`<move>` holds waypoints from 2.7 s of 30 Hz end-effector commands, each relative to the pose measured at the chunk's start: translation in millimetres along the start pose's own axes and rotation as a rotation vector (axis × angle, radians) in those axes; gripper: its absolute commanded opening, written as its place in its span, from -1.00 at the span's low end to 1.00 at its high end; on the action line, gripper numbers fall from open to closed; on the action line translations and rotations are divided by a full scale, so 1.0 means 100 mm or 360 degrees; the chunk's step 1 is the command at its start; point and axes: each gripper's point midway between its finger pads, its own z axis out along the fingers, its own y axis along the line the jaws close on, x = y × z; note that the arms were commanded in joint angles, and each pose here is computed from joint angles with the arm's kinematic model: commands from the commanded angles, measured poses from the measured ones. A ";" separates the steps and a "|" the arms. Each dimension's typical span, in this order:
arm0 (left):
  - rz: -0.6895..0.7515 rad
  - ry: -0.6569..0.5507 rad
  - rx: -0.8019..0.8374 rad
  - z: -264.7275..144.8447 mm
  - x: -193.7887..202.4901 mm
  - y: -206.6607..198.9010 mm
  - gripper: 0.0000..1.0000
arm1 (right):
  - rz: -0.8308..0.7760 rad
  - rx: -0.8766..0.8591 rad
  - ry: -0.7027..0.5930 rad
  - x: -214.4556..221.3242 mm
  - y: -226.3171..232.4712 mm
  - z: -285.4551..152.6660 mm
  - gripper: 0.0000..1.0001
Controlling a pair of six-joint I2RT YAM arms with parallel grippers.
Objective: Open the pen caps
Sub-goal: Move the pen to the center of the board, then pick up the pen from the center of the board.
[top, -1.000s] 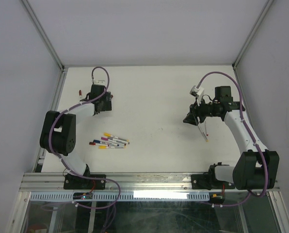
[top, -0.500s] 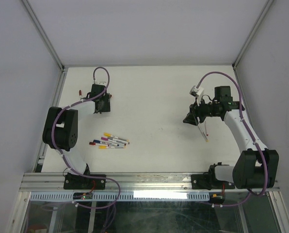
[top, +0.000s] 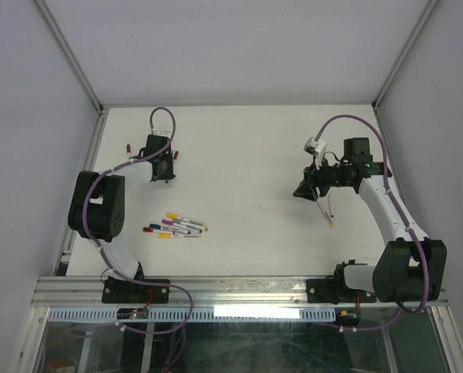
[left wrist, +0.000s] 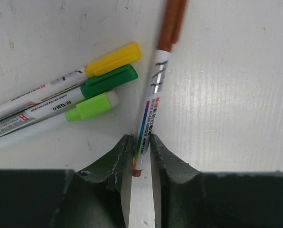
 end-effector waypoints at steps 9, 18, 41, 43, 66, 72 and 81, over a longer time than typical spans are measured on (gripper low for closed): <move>0.0090 0.0014 0.0210 -0.13 0.08 -0.52 -0.75 | -0.0044 -0.0007 -0.0033 -0.07 0.00 -0.02 0.02; 0.0165 0.0046 0.0240 -0.18 0.23 -0.80 -0.75 | -0.0046 -0.0005 -0.0037 -0.07 0.01 -0.03 0.02; 0.0283 0.0110 0.0094 0.18 -0.11 -0.82 -0.47 | -0.0058 -0.0007 -0.0047 -0.08 0.02 -0.04 0.02; 0.0277 0.0110 0.0114 0.16 -0.11 -0.85 -0.65 | -0.0043 -0.0036 -0.0062 -0.09 0.05 -0.03 0.02; -0.0092 -0.0137 0.0988 -0.64 0.17 -2.30 -1.00 | 0.0488 -0.0306 -0.0605 -0.20 0.15 0.68 0.23; -0.0293 -0.0226 0.1253 -0.91 0.18 -2.58 -1.00 | 0.0666 -0.0310 -0.0597 -0.10 0.04 0.87 0.23; -0.0597 -0.0261 0.1508 -1.00 0.25 -2.87 -1.00 | 0.0848 -0.0311 -0.0491 0.12 -0.07 1.10 0.23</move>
